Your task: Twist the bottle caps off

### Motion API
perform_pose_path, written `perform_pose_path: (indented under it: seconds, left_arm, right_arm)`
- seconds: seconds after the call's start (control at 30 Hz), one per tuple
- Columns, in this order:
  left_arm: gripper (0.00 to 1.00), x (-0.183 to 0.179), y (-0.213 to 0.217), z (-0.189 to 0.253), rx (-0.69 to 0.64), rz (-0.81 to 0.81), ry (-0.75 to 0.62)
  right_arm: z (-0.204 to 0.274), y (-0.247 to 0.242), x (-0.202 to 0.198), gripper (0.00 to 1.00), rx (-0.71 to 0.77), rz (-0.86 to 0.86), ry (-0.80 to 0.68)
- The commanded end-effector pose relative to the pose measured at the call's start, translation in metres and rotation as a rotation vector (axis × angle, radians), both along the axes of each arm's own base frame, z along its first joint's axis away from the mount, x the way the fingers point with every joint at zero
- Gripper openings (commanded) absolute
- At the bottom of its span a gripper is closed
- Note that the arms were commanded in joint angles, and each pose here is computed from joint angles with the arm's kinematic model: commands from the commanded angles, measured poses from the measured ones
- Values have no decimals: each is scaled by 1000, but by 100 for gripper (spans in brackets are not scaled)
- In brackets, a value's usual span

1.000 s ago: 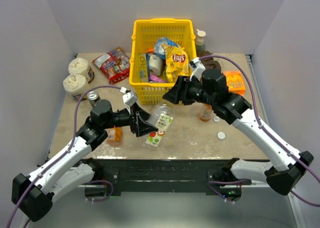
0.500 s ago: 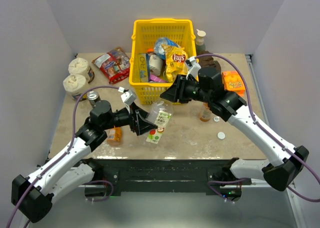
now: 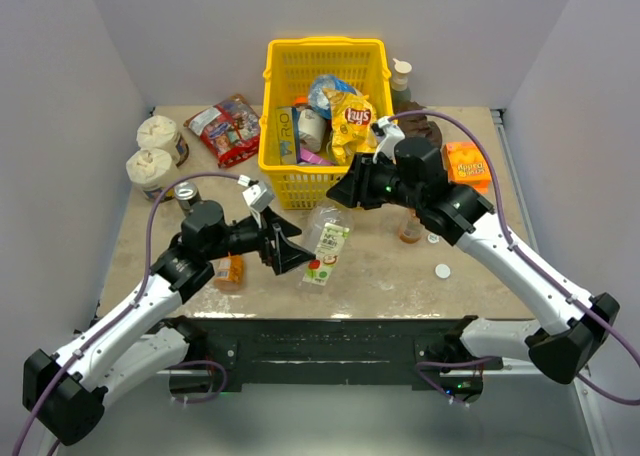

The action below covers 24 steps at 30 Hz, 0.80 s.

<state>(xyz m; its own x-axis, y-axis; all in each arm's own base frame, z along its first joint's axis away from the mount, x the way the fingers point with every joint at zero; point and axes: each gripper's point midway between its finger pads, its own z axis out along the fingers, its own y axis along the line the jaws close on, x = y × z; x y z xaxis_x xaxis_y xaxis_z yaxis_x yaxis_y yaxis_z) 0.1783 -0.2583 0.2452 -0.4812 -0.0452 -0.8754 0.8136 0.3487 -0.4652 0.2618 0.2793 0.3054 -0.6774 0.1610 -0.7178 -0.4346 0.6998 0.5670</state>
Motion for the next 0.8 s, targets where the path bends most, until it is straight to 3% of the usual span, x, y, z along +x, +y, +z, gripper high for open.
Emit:
perform_pose_path:
  seconds: [0.0, 0.5, 0.77]
  left_arm:
    - [100, -2, 5, 8, 39, 1, -38]
    - [100, 26, 54, 4, 107, 321, -73]
    - [100, 32, 60, -1, 122, 370, -54]
  right_arm:
    - [21, -11, 3, 0, -9, -22, -106]
    - [-25, -100, -17, 0, -349, -154, -224]
    - [-39, -145, -11, 0, -498, -294, -330]
